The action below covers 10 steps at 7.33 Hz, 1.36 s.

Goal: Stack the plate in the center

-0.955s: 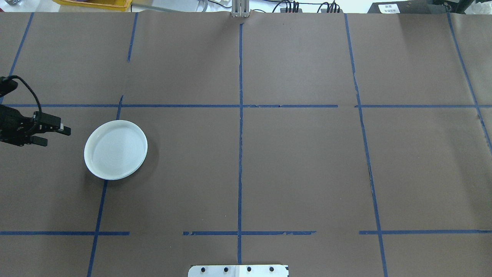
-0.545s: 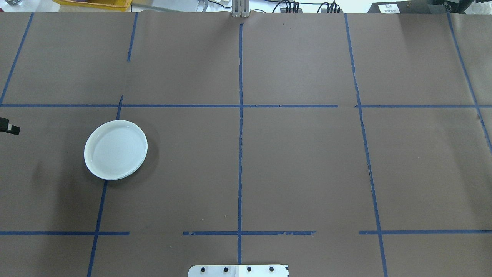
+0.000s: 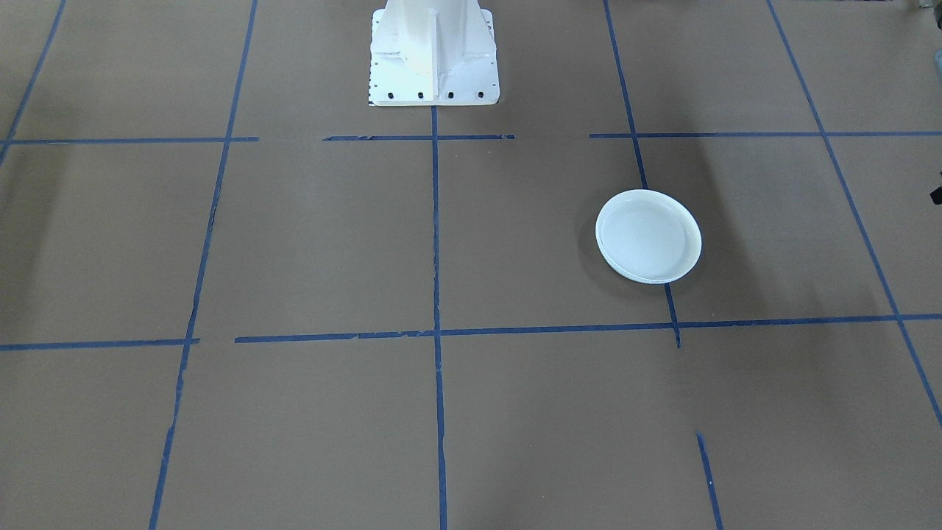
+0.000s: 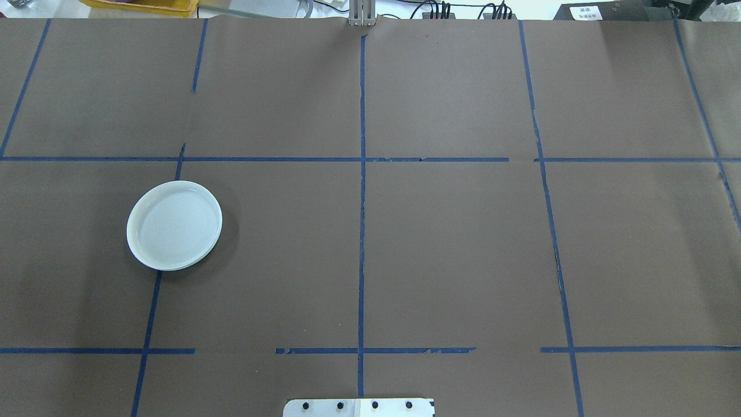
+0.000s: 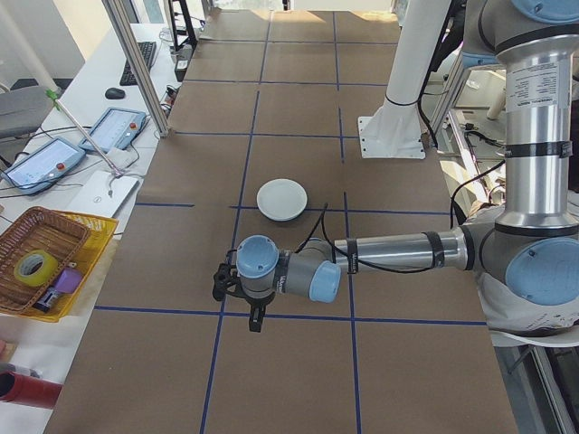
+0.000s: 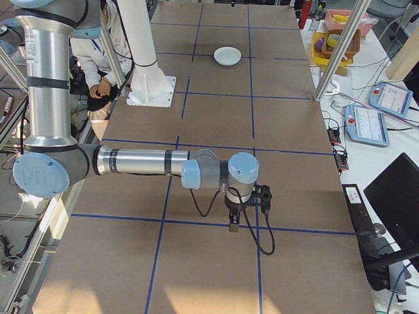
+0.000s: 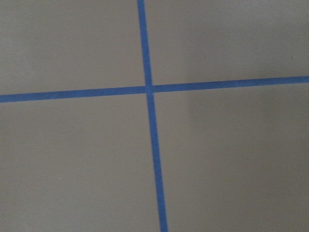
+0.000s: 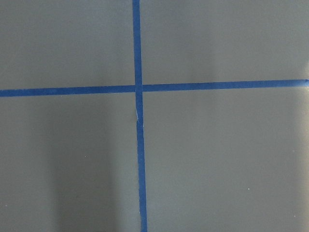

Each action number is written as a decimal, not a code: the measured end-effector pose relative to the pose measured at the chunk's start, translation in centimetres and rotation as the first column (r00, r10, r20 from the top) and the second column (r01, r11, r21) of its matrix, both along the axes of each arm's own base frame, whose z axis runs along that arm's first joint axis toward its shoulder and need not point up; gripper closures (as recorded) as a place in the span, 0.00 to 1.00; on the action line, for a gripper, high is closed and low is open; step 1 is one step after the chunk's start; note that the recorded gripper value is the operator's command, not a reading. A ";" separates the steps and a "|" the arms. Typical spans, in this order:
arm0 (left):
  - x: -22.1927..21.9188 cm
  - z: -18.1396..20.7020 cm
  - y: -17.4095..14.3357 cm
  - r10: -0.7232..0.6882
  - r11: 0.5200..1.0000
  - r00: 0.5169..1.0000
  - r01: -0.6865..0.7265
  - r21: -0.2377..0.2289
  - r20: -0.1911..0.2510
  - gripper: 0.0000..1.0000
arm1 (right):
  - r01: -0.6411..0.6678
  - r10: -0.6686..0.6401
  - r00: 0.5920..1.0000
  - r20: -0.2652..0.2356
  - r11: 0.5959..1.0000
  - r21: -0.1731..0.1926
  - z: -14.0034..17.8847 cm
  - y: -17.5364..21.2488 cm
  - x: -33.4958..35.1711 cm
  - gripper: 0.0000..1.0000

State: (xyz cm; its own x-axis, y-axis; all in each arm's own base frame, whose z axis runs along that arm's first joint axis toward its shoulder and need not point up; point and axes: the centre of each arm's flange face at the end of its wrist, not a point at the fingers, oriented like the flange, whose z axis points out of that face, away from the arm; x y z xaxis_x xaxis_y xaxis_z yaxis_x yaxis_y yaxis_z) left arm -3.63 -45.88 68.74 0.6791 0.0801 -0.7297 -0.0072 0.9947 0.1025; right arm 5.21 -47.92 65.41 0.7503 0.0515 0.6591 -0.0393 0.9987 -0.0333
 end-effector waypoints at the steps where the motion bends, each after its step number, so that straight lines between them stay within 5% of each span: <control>1: -1.2 0.1 0.2 0.009 1.000 1.000 -0.009 -0.025 0.012 0.00 | 0.000 0.000 1.000 0.000 1.000 0.000 0.0 0.0 0.0 0.00; 3: -2.5 -1.9 0.4 0.011 0.998 1.000 -0.010 -0.057 0.017 0.00 | 0.000 0.000 1.000 0.000 1.000 0.000 0.0 0.0 0.0 0.00; 10: -2.7 -4.3 0.8 0.013 0.999 1.000 -0.012 -0.043 0.017 0.00 | 0.001 -0.001 1.000 0.000 1.000 0.000 0.0 0.0 0.0 0.00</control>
State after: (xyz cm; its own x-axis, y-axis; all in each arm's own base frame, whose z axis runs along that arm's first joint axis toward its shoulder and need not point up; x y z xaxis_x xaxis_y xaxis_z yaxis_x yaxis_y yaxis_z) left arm -6.30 -45.09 64.47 0.6909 0.0578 -0.7206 -0.0212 0.9980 0.0598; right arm 5.20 -47.92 65.40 0.7500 0.0508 0.6594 -0.0388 0.9987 -0.0328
